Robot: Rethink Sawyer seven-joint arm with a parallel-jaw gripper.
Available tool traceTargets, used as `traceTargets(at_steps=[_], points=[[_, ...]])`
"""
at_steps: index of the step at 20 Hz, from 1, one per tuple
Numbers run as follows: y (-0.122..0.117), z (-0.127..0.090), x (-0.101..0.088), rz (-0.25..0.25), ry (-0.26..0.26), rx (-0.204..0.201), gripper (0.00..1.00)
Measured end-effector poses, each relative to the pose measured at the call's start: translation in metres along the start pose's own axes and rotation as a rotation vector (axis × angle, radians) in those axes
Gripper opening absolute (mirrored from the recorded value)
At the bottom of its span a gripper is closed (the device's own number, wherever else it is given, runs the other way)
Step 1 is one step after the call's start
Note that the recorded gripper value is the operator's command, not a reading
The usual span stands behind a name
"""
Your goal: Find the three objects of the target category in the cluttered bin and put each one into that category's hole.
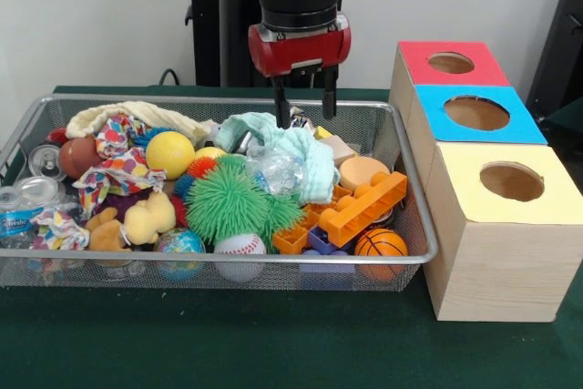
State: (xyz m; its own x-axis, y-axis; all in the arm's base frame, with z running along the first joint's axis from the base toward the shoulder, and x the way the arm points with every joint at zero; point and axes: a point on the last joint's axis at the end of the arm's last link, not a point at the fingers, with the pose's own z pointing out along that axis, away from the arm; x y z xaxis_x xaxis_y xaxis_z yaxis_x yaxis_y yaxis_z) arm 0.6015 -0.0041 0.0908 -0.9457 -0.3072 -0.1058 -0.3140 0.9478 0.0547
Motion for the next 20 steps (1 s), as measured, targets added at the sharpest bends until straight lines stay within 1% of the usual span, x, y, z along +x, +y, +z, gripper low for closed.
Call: traceTargets(at_steps=[7, 12, 13, 16, 18, 19, 20], points=[[-0.009, -0.001, 0.002, 0.020, 0.004, -0.010, 1.00], [-0.025, 0.008, 0.006, 0.051, 0.006, -0.021, 1.00], [-0.030, 0.014, 0.006, 0.061, 0.007, -0.026, 1.00], [-0.036, 0.025, 0.005, 0.059, 0.013, -0.019, 1.00], [-0.037, 0.033, 0.003, 0.051, 0.018, -0.009, 1.00], [-0.038, 0.042, 0.000, 0.037, 0.023, 0.003, 1.00], [-0.038, 0.046, -0.002, 0.031, 0.025, 0.007, 1.00]])
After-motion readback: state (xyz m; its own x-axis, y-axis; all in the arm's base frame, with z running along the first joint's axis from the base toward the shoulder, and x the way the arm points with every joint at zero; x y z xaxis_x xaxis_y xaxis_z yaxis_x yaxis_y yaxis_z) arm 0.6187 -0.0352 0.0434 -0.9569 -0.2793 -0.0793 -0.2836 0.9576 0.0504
